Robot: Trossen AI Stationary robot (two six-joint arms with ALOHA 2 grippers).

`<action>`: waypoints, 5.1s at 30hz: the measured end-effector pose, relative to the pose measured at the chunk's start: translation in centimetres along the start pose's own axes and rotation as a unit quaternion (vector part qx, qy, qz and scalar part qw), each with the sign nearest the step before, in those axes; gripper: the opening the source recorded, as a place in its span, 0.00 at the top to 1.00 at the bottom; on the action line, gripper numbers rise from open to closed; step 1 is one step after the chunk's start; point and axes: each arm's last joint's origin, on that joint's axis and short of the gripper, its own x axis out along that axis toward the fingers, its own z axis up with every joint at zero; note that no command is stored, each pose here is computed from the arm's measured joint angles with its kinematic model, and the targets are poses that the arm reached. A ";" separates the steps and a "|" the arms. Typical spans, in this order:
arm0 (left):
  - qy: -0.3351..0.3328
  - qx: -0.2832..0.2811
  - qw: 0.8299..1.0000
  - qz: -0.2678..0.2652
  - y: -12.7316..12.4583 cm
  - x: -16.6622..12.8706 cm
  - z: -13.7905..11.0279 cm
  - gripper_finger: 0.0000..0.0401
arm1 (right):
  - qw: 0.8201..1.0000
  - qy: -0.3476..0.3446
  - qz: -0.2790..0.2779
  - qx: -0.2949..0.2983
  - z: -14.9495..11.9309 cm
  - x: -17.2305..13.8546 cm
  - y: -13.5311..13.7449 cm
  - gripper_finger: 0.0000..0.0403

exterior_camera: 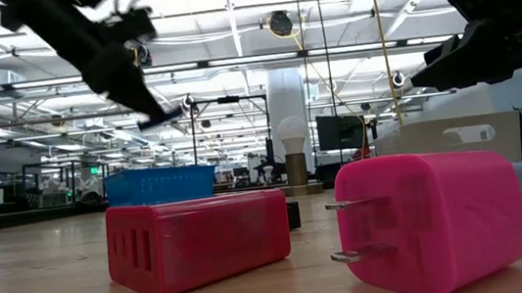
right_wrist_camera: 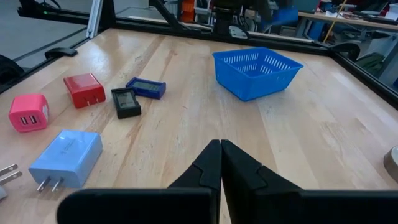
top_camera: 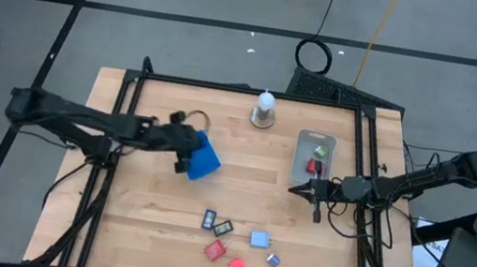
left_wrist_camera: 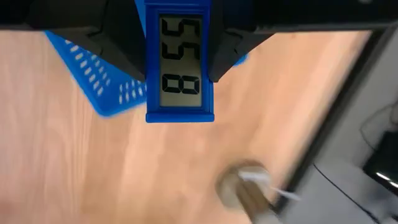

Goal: Pick & Place Office items
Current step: Put the top blue digital clock into the blue bin, then adjust the blue bin on the table, then put the light blue charger adapter into the gray bin

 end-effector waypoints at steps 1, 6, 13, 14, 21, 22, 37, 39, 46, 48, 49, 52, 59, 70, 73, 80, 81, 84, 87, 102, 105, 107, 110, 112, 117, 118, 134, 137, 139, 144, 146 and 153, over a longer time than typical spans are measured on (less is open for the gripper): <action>0.022 0.011 1.000 -0.007 -0.2 0.8 0.0 0.67 | 1.000 0.000 0.000 0.000 0.0 0.0 0.0 1.00; 0.076 0.030 0.997 -0.013 -0.6 3.6 0.6 0.67 | 1.000 0.005 0.001 -0.001 -0.1 0.0 0.0 1.00; 0.131 0.038 0.990 -0.023 -0.3 4.6 -0.1 0.67 | 1.000 0.008 0.001 0.004 -0.2 0.0 0.0 1.00; 0.138 0.040 0.989 -0.024 -0.3 4.6 -0.2 0.67 | 1.000 0.008 0.001 0.004 -0.2 0.0 0.0 1.00; 0.147 0.037 0.988 -0.032 -0.3 4.9 -0.4 0.67 | 1.000 0.007 0.001 0.004 -0.1 0.0 0.0 1.00; 0.153 0.036 0.987 -0.034 -0.3 5.1 -0.6 0.67 | 1.000 0.007 0.001 0.004 -0.1 0.0 0.0 1.00; 0.201 0.020 0.979 -0.024 0.2 7.8 -1.9 0.66 | 1.000 0.008 0.001 0.005 -0.2 0.0 0.0 1.00; 0.202 0.019 0.979 -0.023 0.3 7.8 -1.9 0.58 | 1.000 0.008 0.001 0.008 -0.2 0.0 0.0 1.00; 0.193 0.018 0.981 -0.023 0.4 7.6 -1.7 0.34 | 1.000 0.008 0.001 0.008 -0.2 0.0 0.0 1.00; 0.189 0.018 0.981 -0.024 0.5 7.1 -1.4 0.32 | 1.000 0.008 0.001 0.008 -0.2 0.0 0.0 1.00; 0.183 0.017 0.983 -0.027 0.5 6.7 -1.1 0.31 | 1.000 0.008 0.001 0.008 -0.2 0.0 0.0 1.00; 0.152 0.012 0.988 -0.035 0.5 4.9 0.2 0.34 | 1.000 0.008 0.001 0.008 -0.2 0.0 0.0 1.00; 0.111 -0.012 0.990 -0.085 -1.0 -0.6 0.7 0.75 | 1.000 0.008 0.002 0.008 -0.2 0.0 0.0 1.00; 0.220 0.000 0.972 -0.086 -4.8 -0.4 -4.2 0.99 | 1.000 0.008 0.001 0.016 -0.2 0.0 0.0 1.00; 0.228 -0.006 0.973 -0.043 -4.5 0.3 -4.6 0.99 | 1.000 0.006 0.001 0.018 -0.1 0.0 0.0 1.00; 0.232 -0.043 0.972 0.022 -2.1 2.1 -4.4 1.00 | 1.000 0.007 0.001 0.017 -0.1 0.0 0.0 1.00; 0.232 -0.047 0.971 0.030 -1.7 2.2 -4.4 1.00 | 1.000 0.007 0.001 0.017 -0.1 0.0 0.0 1.00; 0.221 -0.050 0.973 0.039 -0.7 2.6 -4.1 0.99 | 1.000 0.007 0.001 0.017 -0.2 0.0 0.0 1.00; 0.202 -0.050 0.977 0.037 -0.2 3.0 -3.7 1.00 | 1.000 0.008 0.001 0.016 -0.2 0.0 0.0 1.00; 0.100 -0.010 0.994 -0.049 -1.0 -1.1 -2.0 0.99 | 1.000 0.010 0.001 0.030 -0.2 0.0 0.0 1.00; -0.042 0.034 0.992 -0.111 -1.3 -4.2 -0.1 0.99 | 0.999 0.010 0.001 0.035 -0.2 0.0 0.0 1.00; -0.139 0.064 0.977 -0.151 -1.1 -6.4 1.0 0.99 | 0.999 0.010 0.001 0.036 -0.2 0.0 0.0 1.00; -0.233 0.082 0.955 -0.166 -0.4 -8.9 1.8 0.99 | 0.999 0.010 0.001 0.045 -0.2 0.0 0.0 1.00; -0.264 0.071 0.949 -0.155 0.3 -10.2 1.7 0.99 | 0.999 0.010 0.001 0.047 -0.2 0.0 0.0 1.00; -0.289 0.034 0.949 -0.119 1.7 -12.2 0.6 0.99 | 0.998 0.009 0.001 0.056 -0.8 -0.2 0.0 1.00; -0.301 0.028 0.946 -0.119 1.8 -12.4 0.1 0.99 | 0.998 0.009 0.001 0.059 -1.0 -0.2 0.0 1.00; -0.371 -0.036 0.925 -0.075 2.7 -11.0 -9.7 0.98 | 0.996 -0.069 -0.001 0.049 -0.2 -0.6 -0.1 1.00; -0.372 -0.036 0.925 -0.074 2.9 -11.1 -10.5 0.97 | 0.996 -0.072 -0.002 0.048 -0.2 -0.6 -0.1 1.00; -0.371 -0.036 0.925 -0.074 2.9 -11.1 -10.9 0.98 | 0.996 -0.072 -0.002 0.044 -0.2 -0.6 -0.1 1.00; -0.356 -0.048 0.931 -0.062 2.8 -10.4 -11.3 0.98 | 0.996 -0.075 -0.003 0.039 -0.1 -0.6 -0.1 1.00; -0.356 -0.058 0.931 -0.053 2.7 -10.0 -11.5 0.97 | 0.996 -0.075 -0.003 0.040 -0.1 -0.6 -0.1 1.00; -0.334 -0.053 0.940 -0.048 1.6 -7.2 -12.9 0.99 | 0.994 -0.074 -0.058 0.056 -0.1 -0.6 -0.5 1.00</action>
